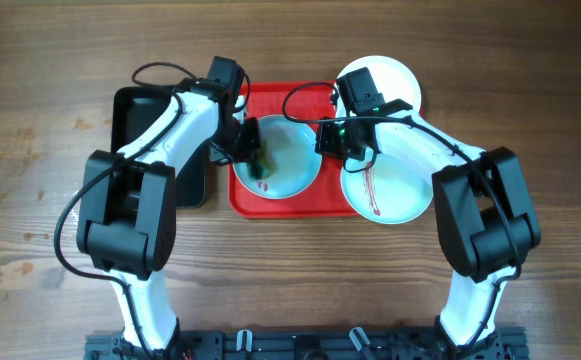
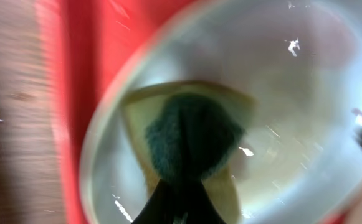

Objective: Clean dirty plates on tray and stack at the side

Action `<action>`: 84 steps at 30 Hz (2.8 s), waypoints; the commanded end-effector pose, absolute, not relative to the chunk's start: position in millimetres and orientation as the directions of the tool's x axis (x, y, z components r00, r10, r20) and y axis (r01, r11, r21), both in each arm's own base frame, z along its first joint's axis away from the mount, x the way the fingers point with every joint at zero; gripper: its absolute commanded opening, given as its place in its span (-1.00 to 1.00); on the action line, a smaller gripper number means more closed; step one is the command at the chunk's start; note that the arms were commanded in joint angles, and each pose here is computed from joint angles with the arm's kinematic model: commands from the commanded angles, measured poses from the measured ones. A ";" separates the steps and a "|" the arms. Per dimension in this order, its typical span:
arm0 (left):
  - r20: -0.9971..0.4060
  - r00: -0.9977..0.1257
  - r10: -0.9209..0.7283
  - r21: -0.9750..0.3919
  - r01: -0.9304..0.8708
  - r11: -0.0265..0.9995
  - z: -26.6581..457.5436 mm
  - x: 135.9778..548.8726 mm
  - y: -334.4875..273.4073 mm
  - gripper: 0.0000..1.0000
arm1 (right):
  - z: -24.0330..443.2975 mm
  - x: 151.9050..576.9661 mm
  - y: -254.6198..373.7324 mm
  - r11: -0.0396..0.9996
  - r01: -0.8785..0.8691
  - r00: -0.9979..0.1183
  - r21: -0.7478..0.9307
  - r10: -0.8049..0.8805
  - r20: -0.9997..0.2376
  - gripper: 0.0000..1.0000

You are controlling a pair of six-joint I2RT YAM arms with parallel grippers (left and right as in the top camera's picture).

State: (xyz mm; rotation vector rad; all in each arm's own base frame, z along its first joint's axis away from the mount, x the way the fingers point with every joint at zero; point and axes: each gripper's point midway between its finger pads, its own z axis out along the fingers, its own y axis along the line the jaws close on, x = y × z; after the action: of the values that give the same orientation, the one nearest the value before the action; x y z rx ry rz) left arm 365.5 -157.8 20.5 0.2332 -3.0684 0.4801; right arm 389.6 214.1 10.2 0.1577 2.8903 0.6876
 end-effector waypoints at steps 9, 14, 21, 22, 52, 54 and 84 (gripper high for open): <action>0.055 -0.996 -0.066 -0.583 -0.086 0.808 55.6 380.2 -191.3 -0.92 | 22.2 395.2 213.1 0.885 0.063 -0.974 0.462 0.156 -0.165 -0.91; -0.087 -0.987 -0.137 -0.545 -0.068 0.836 96.0 417.7 -163.2 -0.92 | 22.2 395.2 213.1 0.885 0.064 -0.974 0.462 0.156 -0.165 -0.91; -0.195 -0.966 -0.170 -0.474 -0.059 0.879 139.1 429.5 -142.2 -0.92 | 22.5 396.0 213.4 0.884 0.062 -0.973 0.464 0.157 -0.168 -0.91; -0.190 -0.967 -0.170 -0.470 -0.063 0.880 138.8 427.9 -141.5 -0.92 | 22.6 396.1 213.4 0.884 0.062 -0.973 0.464 0.157 -0.169 -0.91; -0.192 -0.963 -0.191 -0.332 -0.120 0.936 127.0 424.0 -114.8 -0.92 | 34.9 392.7 212.5 0.920 0.066 -0.958 0.387 0.166 -0.233 -0.91; -0.192 -0.963 -0.191 -0.333 -0.119 0.936 127.0 424.1 -114.9 -0.92 | 53.6 395.2 201.7 0.940 0.040 -0.944 0.340 0.147 -0.297 -0.91; -0.206 -0.954 -0.216 -0.346 -0.136 0.928 128.9 429.6 -116.8 -0.92 | 174.1 395.1 126.4 0.980 0.197 -0.702 -0.038 0.114 -0.703 -0.91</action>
State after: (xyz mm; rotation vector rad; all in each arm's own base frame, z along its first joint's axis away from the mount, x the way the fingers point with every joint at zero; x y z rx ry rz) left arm 425.0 -115.5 118.1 0.2997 -3.2926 0.5458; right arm 398.8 123.3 168.1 0.1202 2.4228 -0.1093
